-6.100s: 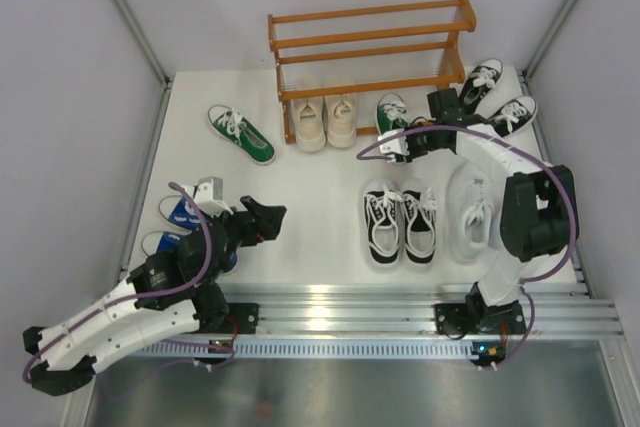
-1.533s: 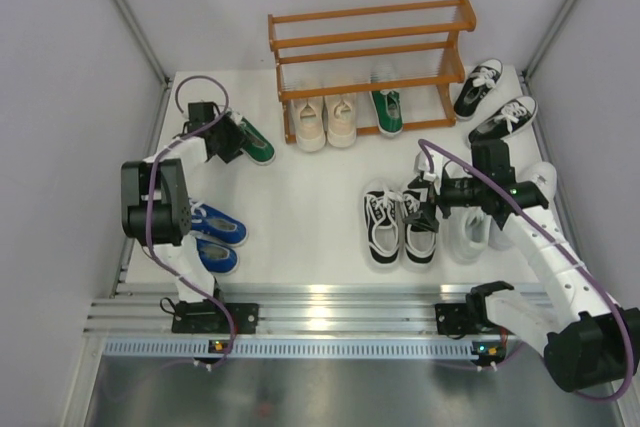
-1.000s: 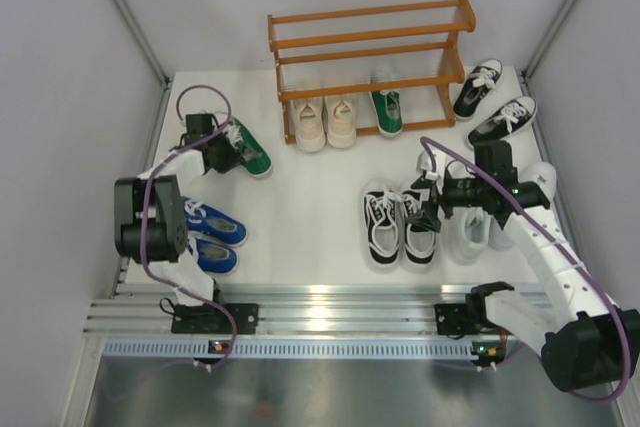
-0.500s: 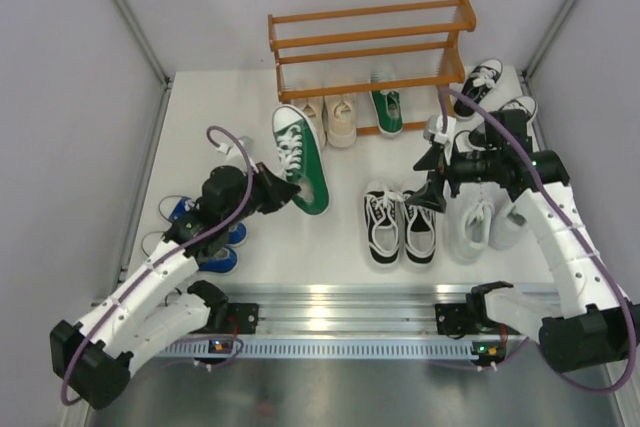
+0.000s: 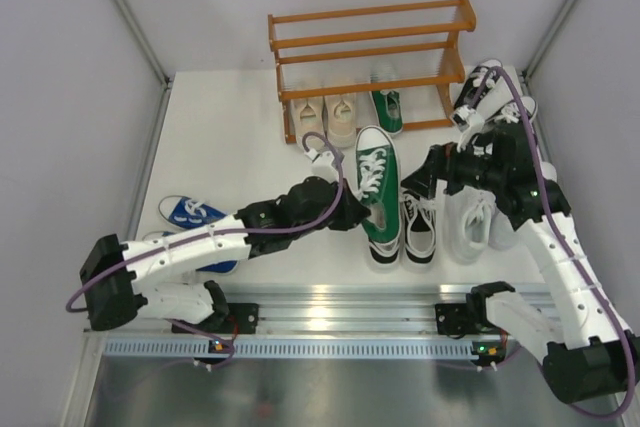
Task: Place and organize the shoes onto the shoe shelf
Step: Pick up the shoe at the center of the board.
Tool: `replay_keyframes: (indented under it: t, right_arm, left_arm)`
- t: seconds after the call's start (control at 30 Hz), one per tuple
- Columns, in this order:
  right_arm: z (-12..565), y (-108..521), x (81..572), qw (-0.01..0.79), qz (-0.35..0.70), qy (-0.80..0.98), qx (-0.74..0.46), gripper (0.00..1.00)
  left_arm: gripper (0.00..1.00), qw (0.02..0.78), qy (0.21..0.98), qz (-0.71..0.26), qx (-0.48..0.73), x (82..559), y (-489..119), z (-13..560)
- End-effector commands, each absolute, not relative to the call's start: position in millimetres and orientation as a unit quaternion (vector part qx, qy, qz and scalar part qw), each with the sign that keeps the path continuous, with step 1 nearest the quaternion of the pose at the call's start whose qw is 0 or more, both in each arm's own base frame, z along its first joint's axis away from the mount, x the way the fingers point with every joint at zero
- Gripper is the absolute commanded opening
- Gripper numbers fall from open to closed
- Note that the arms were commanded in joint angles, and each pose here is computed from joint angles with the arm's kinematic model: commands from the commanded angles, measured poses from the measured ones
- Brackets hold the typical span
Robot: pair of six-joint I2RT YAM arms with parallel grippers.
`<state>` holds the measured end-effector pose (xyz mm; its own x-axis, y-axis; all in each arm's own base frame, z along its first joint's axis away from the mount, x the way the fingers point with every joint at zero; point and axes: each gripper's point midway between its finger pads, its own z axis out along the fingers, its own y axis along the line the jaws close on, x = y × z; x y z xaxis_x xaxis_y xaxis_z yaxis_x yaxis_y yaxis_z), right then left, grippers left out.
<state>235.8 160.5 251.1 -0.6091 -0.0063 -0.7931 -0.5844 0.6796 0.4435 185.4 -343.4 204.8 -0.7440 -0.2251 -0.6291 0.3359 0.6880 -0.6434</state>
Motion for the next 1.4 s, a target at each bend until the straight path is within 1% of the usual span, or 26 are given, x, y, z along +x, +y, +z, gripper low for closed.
replay_keyframes:
  t: [0.0, 0.23, 0.27, 0.33, 0.43, 0.47, 0.5, 0.53, 0.63, 0.67, 0.7, 0.73, 0.77, 0.8, 0.83, 0.9, 0.93, 0.97, 1.0, 1.03, 1.07, 1.13, 1.2, 1.23, 1.3, 1.37]
  right_arm:
    - [265, 156, 250, 0.443, 0.364, 0.813, -0.100, 0.99]
    - [259, 167, 252, 0.402, 0.425, 0.808, -0.077, 0.99]
    - [255, 167, 254, 0.392, 0.430, 0.810, -0.073, 0.95]
    - [252, 166, 258, 0.387, 0.433, 0.811, -0.068, 0.93]
    - [249, 167, 261, 0.380, 0.444, 0.809, -0.064, 0.85]
    - [250, 170, 260, 0.377, 0.455, 0.804, -0.068, 0.79]
    - [248, 170, 258, 0.373, 0.459, 0.803, -0.070, 0.74]
    - [252, 172, 258, 0.377, 0.467, 0.797, -0.074, 0.62]
    - [260, 178, 250, 0.367, 0.505, 0.775, -0.094, 0.40]
    - [269, 182, 245, 0.367, 0.526, 0.758, -0.117, 0.30]
    - [270, 182, 243, 0.368, 0.534, 0.751, -0.125, 0.24]
    - [272, 179, 243, 0.372, 0.536, 0.746, -0.130, 0.12]
    - [276, 179, 238, 0.372, 0.545, 0.736, -0.151, 0.07]
    - [277, 176, 236, 0.377, 0.546, 0.730, -0.164, 0.04]
    - [276, 170, 238, 0.390, 0.539, 0.725, -0.177, 0.00]
    - [279, 163, 230, 0.397, 0.549, 0.706, -0.207, 0.00]
    - [279, 158, 230, 0.409, 0.544, 0.700, -0.217, 0.00]
    - [279, 157, 226, 0.410, 0.547, 0.694, -0.228, 0.00]
    - [277, 156, 225, 0.415, 0.545, 0.688, -0.238, 0.00]
    - [278, 155, 223, 0.417, 0.546, 0.684, -0.246, 0.00]
    - [278, 155, 219, 0.415, 0.549, 0.679, -0.255, 0.00]
    - [279, 156, 217, 0.416, 0.551, 0.672, -0.268, 0.00]
    - [277, 156, 215, 0.412, 0.556, 0.667, -0.277, 0.00]
    - [277, 158, 213, 0.409, 0.558, 0.665, -0.282, 0.00]
    - [275, 161, 209, 0.401, 0.565, 0.659, -0.291, 0.00]
    - [274, 167, 203, 0.399, 0.567, 0.652, -0.307, 0.00]
  left_arm:
    - [0.00, 0.423, 0.758, -0.497, 0.009, 203, -383, 294]
    - [0.00, 0.411, 0.744, -0.526, 0.029, 199, -411, 308]
    - [0.00, 0.408, 0.744, -0.528, 0.031, 198, -414, 307]
    - [0.00, 0.407, 0.739, -0.536, 0.033, 196, -417, 312]
    - [0.00, 0.406, 0.736, -0.540, 0.036, 193, -417, 315]
    - [0.00, 0.406, 0.735, -0.542, 0.037, 192, -417, 315]
    - [0.00, 0.407, 0.733, -0.544, 0.036, 192, -417, 316]
    - [0.00, 0.406, 0.732, -0.545, 0.038, 191, -417, 316]
    - [0.00, 0.401, 0.732, -0.548, 0.047, 188, -420, 312]
    - [0.00, 0.400, 0.734, -0.546, 0.050, 188, -421, 308]
    - [0.00, 0.398, 0.735, -0.546, 0.055, 187, -421, 305]
    - [0.00, 0.400, 0.730, -0.551, 0.061, 185, -422, 305]
    - [0.02, 0.394, 0.733, -0.550, 0.073, 180, -419, 296]
    - [0.08, 0.395, 0.732, -0.549, 0.078, 179, -418, 292]
    - [0.33, 0.397, 0.731, -0.550, 0.081, 177, -415, 289]
    - [0.56, 0.402, 0.731, -0.544, 0.094, 170, -399, 281]
    - [0.70, 0.403, 0.735, -0.537, 0.096, 170, -391, 275]
    - [0.77, 0.418, 0.723, -0.540, 0.104, 165, -378, 285]
    - [0.82, 0.420, 0.731, -0.526, 0.109, 165, -367, 270]
    - [0.86, 0.424, 0.731, -0.522, 0.117, 162, -359, 267]
    - [0.89, 0.440, 0.722, -0.518, 0.133, 159, -347, 274]
    - [0.93, 0.437, 0.726, -0.507, 0.157, 155, -331, 257]
    - [0.94, 0.453, 0.705, -0.513, 0.187, 152, -316, 261]
    - [0.95, 0.450, 0.706, -0.510, 0.198, 150, -310, 249]
    - [0.96, 0.474, 0.674, -0.526, 0.209, 150, -305, 260]
    - [0.97, 0.473, 0.666, -0.537, 0.211, 153, -302, 256]
